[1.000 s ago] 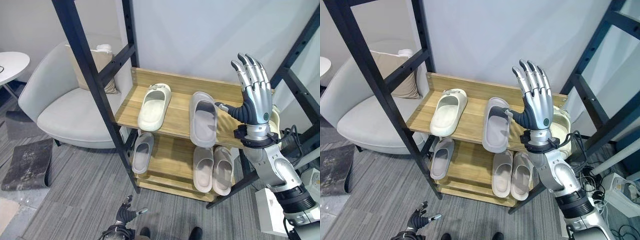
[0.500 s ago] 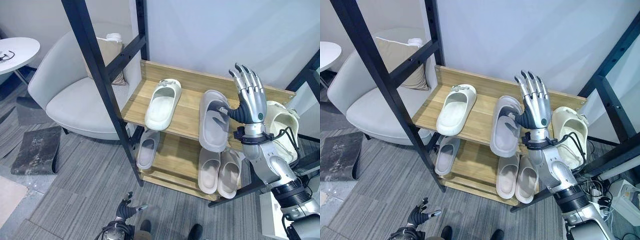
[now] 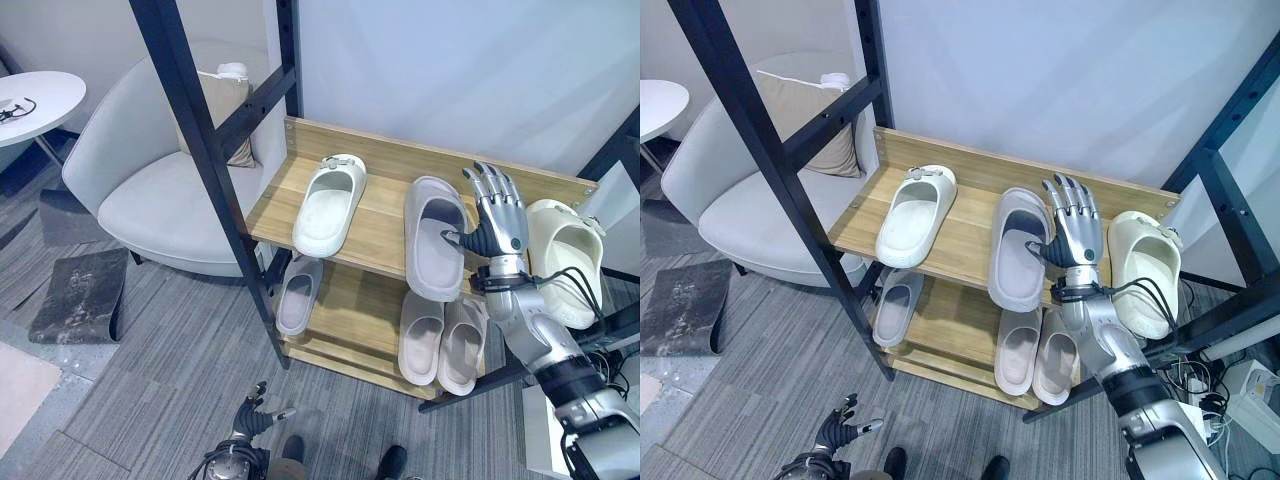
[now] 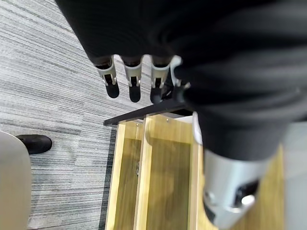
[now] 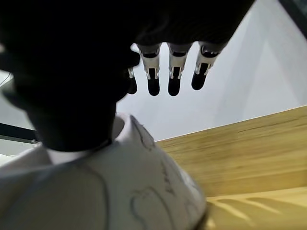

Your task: Arrange the slippers neatly on the shoe rack.

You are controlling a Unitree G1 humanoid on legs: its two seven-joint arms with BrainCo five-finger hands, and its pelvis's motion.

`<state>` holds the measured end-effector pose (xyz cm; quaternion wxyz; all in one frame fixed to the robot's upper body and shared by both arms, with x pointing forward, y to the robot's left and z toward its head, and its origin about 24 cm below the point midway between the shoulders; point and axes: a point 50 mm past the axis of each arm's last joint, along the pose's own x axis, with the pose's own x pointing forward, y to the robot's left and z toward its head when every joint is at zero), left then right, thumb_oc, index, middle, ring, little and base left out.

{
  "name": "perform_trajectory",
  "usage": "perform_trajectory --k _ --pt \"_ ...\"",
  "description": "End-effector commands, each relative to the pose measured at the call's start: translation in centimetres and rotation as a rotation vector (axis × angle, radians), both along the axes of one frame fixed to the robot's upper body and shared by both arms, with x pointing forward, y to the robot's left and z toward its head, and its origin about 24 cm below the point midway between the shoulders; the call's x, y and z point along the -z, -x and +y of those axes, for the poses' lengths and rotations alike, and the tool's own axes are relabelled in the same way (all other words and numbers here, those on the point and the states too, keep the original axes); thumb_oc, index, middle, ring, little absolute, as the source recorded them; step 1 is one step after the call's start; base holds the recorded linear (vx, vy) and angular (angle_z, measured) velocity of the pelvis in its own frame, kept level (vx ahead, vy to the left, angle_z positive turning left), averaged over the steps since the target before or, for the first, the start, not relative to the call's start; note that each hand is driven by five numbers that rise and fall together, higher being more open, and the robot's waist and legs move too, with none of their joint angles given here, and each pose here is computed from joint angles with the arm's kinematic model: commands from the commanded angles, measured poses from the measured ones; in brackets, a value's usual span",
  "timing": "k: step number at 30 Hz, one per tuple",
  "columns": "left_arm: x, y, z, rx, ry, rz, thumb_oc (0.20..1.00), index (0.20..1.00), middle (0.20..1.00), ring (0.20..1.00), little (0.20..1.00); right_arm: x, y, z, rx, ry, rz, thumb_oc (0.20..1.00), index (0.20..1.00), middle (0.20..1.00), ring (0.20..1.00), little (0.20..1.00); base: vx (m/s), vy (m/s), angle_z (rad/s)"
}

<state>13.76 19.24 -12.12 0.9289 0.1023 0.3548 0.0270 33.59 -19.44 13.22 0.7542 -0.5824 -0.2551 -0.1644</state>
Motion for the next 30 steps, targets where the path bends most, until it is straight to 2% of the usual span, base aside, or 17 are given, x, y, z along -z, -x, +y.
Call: perform_trajectory --k 1,2,12,16,17,18,21,24,25,27,28,30 --pt "-0.8 -1.9 -0.9 0.048 0.022 -0.079 1.000 1.000 1.000 1.000 1.000 -1.7 -1.4 0.8 -0.017 0.036 -0.009 0.329 0.329 0.329 0.329 0.329 0.01 0.007 0.12" --pt "-0.7 -1.8 -1.0 0.052 0.025 -0.078 1.000 1.000 1.000 1.000 1.000 -1.6 -1.7 0.8 -0.009 0.050 0.004 0.200 0.200 0.200 0.200 0.200 0.00 0.012 0.14" --pt "-0.3 -1.6 -1.1 0.042 0.026 -0.050 1.000 1.000 1.000 1.000 1.000 -3.7 -2.6 1.2 -0.017 0.060 -0.043 0.200 0.200 0.200 0.200 0.200 0.00 0.003 0.03" --pt "-0.3 -1.8 -1.1 0.012 0.026 -0.047 1.000 1.000 1.000 1.000 1.000 -7.2 0.3 0.9 -0.082 -0.077 -0.250 0.200 0.200 0.200 0.200 0.200 -0.01 -0.003 0.02" --pt "-0.3 -1.8 -1.0 -0.001 0.026 -0.045 1.000 1.000 1.000 1.000 1.000 -8.4 1.6 0.7 -0.105 -0.122 -0.324 0.200 0.200 0.200 0.200 0.200 -0.01 -0.008 0.05" --pt "-0.1 -1.6 -0.9 -0.018 0.021 -0.035 1.000 1.000 1.000 1.000 1.000 -10.7 4.5 0.6 -0.166 -0.186 -0.499 0.200 0.200 0.200 0.200 0.200 0.00 -0.017 0.06" --pt "-0.1 -1.4 -1.0 -0.017 0.015 -0.031 1.000 1.000 1.000 1.000 1.000 -12.3 7.1 1.0 -0.267 -0.268 -0.624 0.200 0.200 0.200 0.200 0.200 -0.02 -0.002 0.03" --pt "0.1 -1.0 -1.0 -0.017 0.003 -0.015 1.000 1.000 1.000 1.000 1.000 -13.9 10.3 2.2 -0.532 -0.519 -0.768 0.200 0.200 0.200 0.200 0.200 -0.03 -0.018 -0.07" --pt "0.2 -0.8 -1.0 -0.017 0.007 -0.008 1.000 1.000 1.000 1.000 1.000 -14.7 12.0 3.4 -0.781 -0.680 -0.777 0.200 0.200 0.200 0.200 0.200 -0.03 -0.014 -0.10" --pt "0.1 -0.8 -0.9 -0.017 0.007 -0.008 1.000 1.000 1.000 1.000 1.000 -14.8 12.0 3.4 -0.782 -0.681 -0.776 0.200 0.200 0.200 0.200 0.200 -0.03 -0.003 -0.07" --pt "0.2 -0.5 -0.8 -0.035 0.011 -0.002 1.000 1.000 1.000 1.000 1.000 -14.9 12.9 4.8 -1.010 -0.818 -0.716 0.200 0.200 0.200 0.200 0.200 -0.04 -0.013 -0.04" --pt "0.4 -0.3 -0.6 -0.057 0.010 0.014 1.000 1.000 1.000 1.000 1.000 -14.8 13.6 6.7 -1.257 -0.945 -0.586 0.200 0.200 0.200 0.200 0.200 -0.05 -0.019 -0.07"
